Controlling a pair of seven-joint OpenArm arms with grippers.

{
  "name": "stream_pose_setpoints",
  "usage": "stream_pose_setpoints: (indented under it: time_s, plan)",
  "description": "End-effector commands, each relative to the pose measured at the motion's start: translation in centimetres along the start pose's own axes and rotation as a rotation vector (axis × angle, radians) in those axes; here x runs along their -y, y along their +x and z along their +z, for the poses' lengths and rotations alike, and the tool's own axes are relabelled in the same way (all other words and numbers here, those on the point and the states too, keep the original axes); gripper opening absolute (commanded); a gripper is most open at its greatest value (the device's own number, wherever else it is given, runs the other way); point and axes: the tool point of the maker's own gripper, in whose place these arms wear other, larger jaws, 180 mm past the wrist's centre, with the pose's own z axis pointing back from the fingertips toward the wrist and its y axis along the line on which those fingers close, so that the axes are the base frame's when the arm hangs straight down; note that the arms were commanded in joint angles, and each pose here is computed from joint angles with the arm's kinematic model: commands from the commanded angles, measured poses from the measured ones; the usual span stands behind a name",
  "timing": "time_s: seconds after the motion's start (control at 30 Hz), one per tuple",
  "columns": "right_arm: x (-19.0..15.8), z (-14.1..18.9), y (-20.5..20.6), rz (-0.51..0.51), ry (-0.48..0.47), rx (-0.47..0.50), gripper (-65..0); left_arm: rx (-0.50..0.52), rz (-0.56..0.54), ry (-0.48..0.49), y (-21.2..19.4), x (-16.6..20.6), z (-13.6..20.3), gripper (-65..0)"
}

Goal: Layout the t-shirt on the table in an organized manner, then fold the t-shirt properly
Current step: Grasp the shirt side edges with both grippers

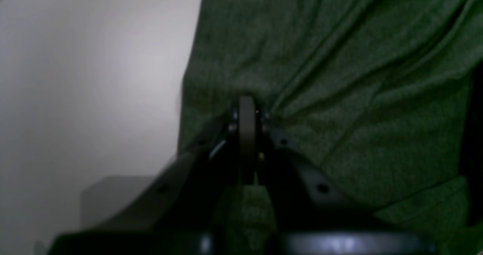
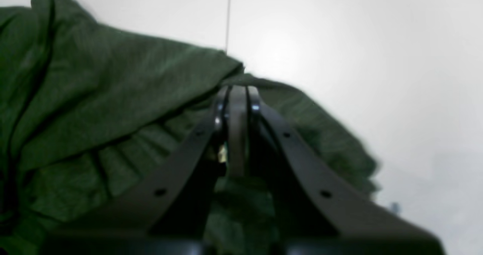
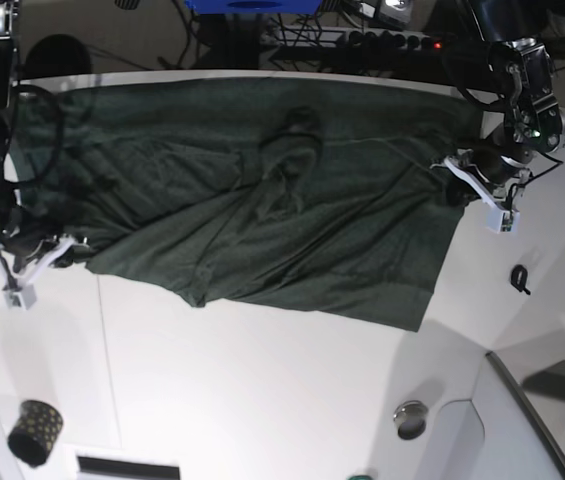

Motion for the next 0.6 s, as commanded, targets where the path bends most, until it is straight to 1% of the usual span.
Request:
stream_pose_setpoints:
  time_s: [0.0,0.13,0.23,0.37,0.43,0.53,0.57]
  plan:
    - [0.6,0.1,1.4,-0.003,-0.012,0.030,-64.4,0.050,-0.010,-0.005,1.6,-0.1,0.2,-65.0]
    - [1.4,-1.0,0.0,-0.048,-0.022,-0.021,-64.4,0.049,-0.008,-0.005,1.6,-0.1,0.2,-65.0]
    - [2.0,-1.7,-0.1,-0.079,-0.030,-0.044,-64.4,0.050,-0.009,-0.005,1.6,-0.1,0.2,-65.0]
    - [2.9,-2.4,0.3,-0.112,-0.046,-0.045,-64.4,0.043,-0.004,-0.008,1.3,0.0,0.1,-65.0]
    - [3.9,-2.7,0.3,-0.091,-0.083,-0.047,-64.4,0.029,0.002,-0.011,0.4,0.2,0.2,-65.0]
    - [5.1,-3.1,-0.5,-0.032,-0.144,-0.083,-64.4,0.026,0.006,-0.009,0.1,0.2,0.3,-65.0]
    - [4.7,-3.5,-0.6,-0.027,-0.143,-0.085,-64.4,0.025,0.007,-0.006,0.1,0.0,0.4,-65.0]
